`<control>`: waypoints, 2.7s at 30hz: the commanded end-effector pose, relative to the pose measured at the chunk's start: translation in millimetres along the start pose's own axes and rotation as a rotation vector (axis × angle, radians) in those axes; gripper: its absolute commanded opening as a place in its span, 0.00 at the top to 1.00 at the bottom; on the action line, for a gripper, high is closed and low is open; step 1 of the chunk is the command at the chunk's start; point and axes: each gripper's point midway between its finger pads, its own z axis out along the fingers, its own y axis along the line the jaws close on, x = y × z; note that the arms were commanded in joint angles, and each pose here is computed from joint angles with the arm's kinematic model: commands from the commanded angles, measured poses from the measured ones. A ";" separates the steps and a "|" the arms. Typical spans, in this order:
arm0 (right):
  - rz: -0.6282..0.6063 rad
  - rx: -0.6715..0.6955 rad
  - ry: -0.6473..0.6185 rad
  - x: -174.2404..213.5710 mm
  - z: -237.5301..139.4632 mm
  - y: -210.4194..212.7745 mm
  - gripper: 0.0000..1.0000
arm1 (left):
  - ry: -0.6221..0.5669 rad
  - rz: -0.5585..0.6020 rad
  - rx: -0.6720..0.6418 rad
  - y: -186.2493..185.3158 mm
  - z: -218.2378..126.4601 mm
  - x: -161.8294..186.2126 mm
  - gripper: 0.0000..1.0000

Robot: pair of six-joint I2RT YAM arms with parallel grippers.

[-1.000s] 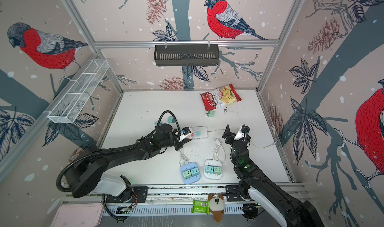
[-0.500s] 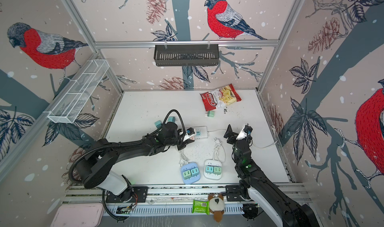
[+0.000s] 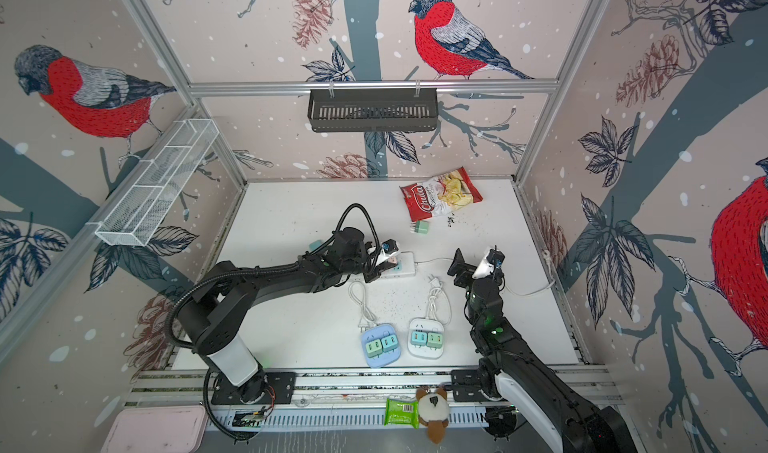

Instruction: Insert the plug

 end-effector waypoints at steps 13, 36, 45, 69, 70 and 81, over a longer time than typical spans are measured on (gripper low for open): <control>0.052 0.004 -0.034 -8.9 -1.3 -2.1 0.05 | 0.031 0.031 0.037 8.3 23.3 7.5 1.00; 0.055 -0.006 -0.025 -7.9 0.3 -1.3 0.05 | 0.038 0.048 0.106 -1.3 35.0 16.5 1.00; 0.057 -0.008 -0.022 -7.6 1.0 -1.1 0.05 | 0.051 0.011 0.129 -0.3 39.9 24.3 1.00; 0.080 0.050 -0.005 -5.0 6.4 -11.5 0.01 | 0.079 -0.060 0.163 6.1 45.3 24.7 0.01; 0.089 0.063 -0.005 -4.9 6.9 -14.4 0.00 | 0.065 -0.056 0.154 8.3 40.8 16.8 0.01; 0.168 0.128 0.094 5.4 19.8 -35.5 0.00 | -0.272 -0.013 -0.198 39.2 -97.2 -93.2 0.01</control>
